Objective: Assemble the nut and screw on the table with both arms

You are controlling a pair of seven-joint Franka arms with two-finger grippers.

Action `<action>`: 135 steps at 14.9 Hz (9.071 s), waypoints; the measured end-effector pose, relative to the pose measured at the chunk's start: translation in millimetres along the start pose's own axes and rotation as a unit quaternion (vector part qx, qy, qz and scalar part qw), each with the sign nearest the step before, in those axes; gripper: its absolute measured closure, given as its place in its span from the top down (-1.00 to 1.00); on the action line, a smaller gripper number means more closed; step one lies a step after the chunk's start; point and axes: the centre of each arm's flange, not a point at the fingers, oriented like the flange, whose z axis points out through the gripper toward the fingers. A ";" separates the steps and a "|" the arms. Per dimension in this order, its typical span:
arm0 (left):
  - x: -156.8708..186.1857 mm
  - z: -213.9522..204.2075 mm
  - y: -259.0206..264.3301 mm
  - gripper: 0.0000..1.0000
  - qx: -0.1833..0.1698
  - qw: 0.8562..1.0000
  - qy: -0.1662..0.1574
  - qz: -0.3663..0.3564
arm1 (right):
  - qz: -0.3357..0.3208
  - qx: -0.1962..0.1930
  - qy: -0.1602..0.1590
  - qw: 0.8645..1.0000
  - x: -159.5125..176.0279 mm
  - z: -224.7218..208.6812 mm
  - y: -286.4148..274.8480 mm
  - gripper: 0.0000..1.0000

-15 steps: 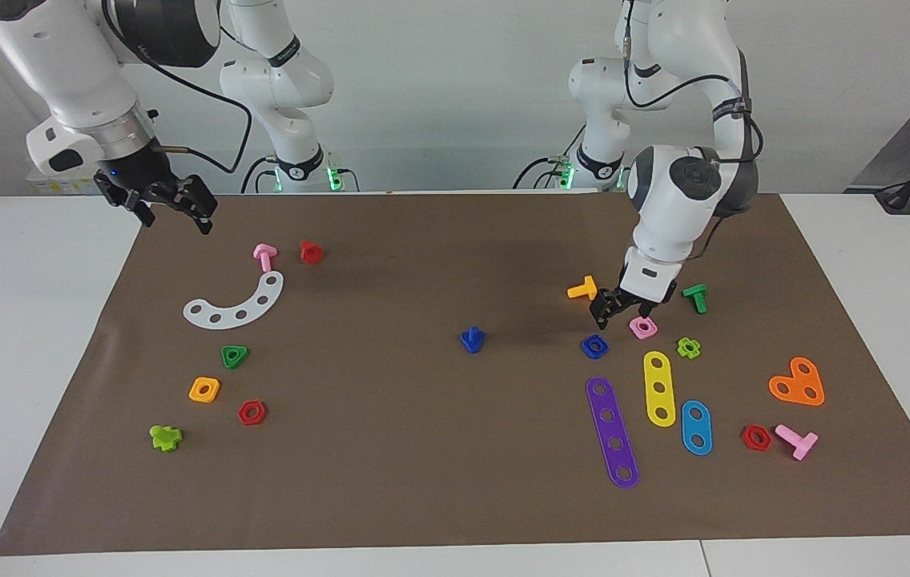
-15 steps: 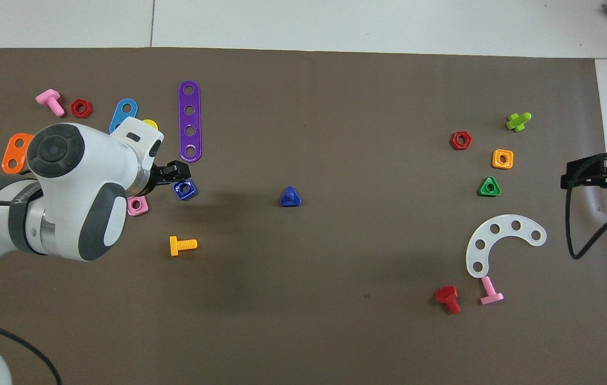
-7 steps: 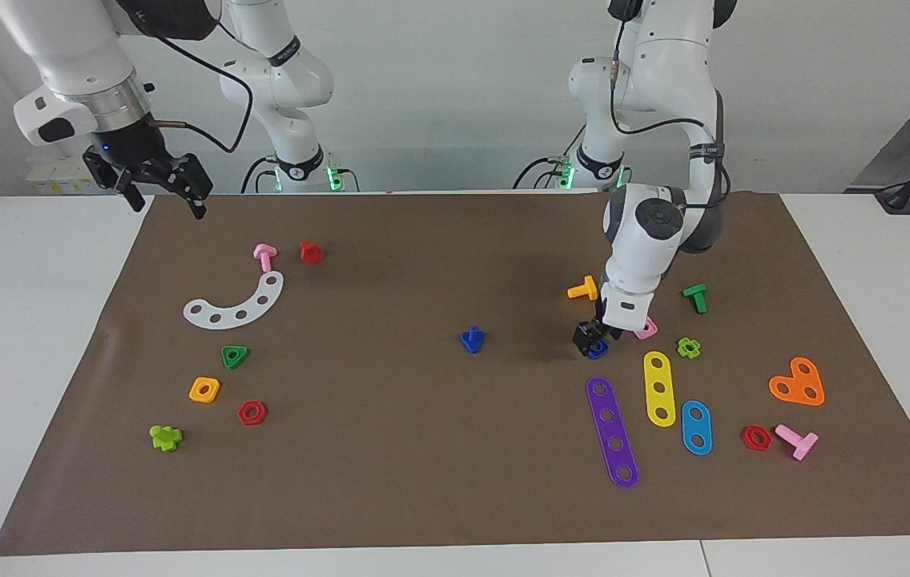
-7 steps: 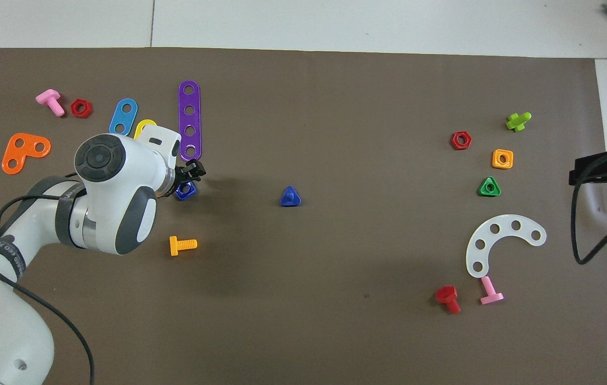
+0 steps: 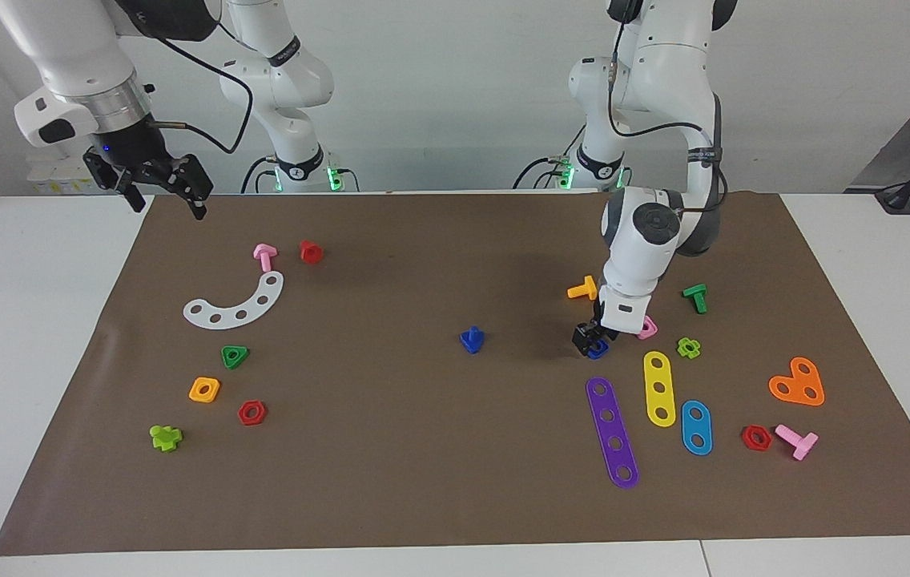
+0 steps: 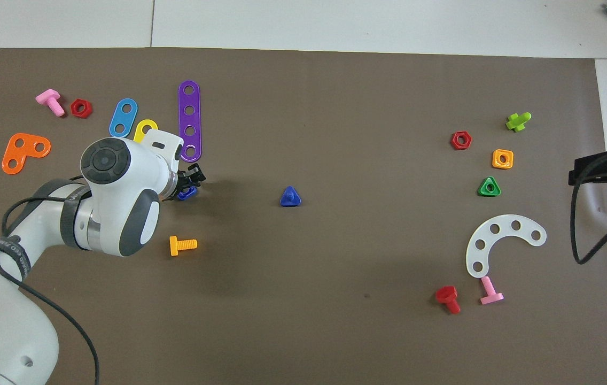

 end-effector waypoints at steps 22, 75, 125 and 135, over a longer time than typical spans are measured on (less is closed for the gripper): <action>3.1 -31.7 29.4 -0.04 0.027 0.997 0.003 0.073 | 0.000 0.001 -0.014 1.000 -2.8 2.7 1.2 1.00; -134.6 -34.9 207.2 -0.04 -0.005 0.979 -0.013 0.202 | -0.001 0.001 -0.014 1.000 -3.0 2.7 -0.4 1.00; 32.1 -320.0 -110.9 1.00 0.021 0.968 -0.020 0.250 | -0.002 0.015 -0.016 1.000 -3.5 2.6 -4.1 1.00; 34.6 -321.9 -110.2 1.00 0.018 0.968 -0.009 0.250 | -0.002 0.016 -0.016 1.000 -3.5 2.4 -4.2 1.00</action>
